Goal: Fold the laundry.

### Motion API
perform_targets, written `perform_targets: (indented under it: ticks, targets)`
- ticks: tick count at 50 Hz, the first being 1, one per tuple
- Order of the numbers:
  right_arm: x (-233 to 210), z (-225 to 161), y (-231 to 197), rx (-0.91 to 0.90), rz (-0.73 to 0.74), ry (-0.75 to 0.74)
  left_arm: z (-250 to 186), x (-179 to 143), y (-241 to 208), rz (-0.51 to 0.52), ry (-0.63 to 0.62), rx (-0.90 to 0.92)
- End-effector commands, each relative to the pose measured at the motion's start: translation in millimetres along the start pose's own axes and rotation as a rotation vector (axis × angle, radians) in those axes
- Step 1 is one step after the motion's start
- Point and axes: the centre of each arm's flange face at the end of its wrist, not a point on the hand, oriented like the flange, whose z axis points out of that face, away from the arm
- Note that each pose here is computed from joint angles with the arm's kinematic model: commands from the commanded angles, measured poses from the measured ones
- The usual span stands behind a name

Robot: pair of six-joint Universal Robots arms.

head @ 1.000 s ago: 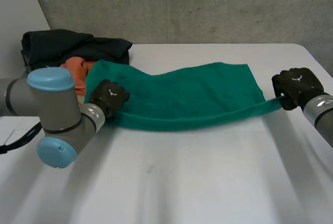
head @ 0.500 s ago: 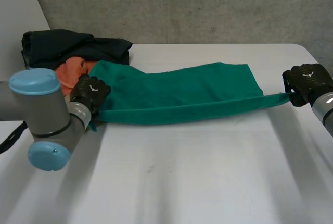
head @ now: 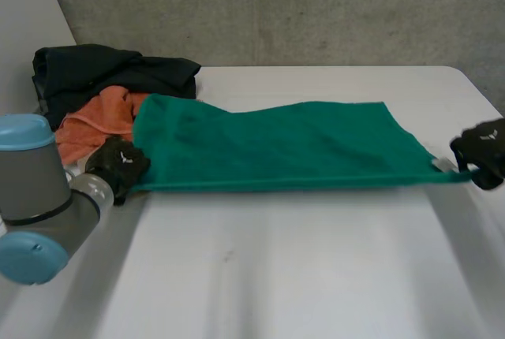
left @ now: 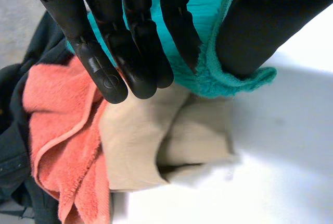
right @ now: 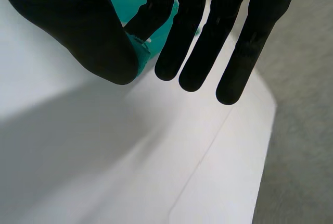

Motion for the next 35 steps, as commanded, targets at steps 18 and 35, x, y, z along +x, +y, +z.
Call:
perform_targets:
  ticks: [18, 35]
  targets:
    - [17, -13, 29, -0.118, -0.096, -0.149, -49, 4, -45, 0.103, 0.299, -0.021]
    - [23, 102, -8, 0.136, 0.018, 0.204, 70, -33, -92, 0.000, -0.042, 0.065]
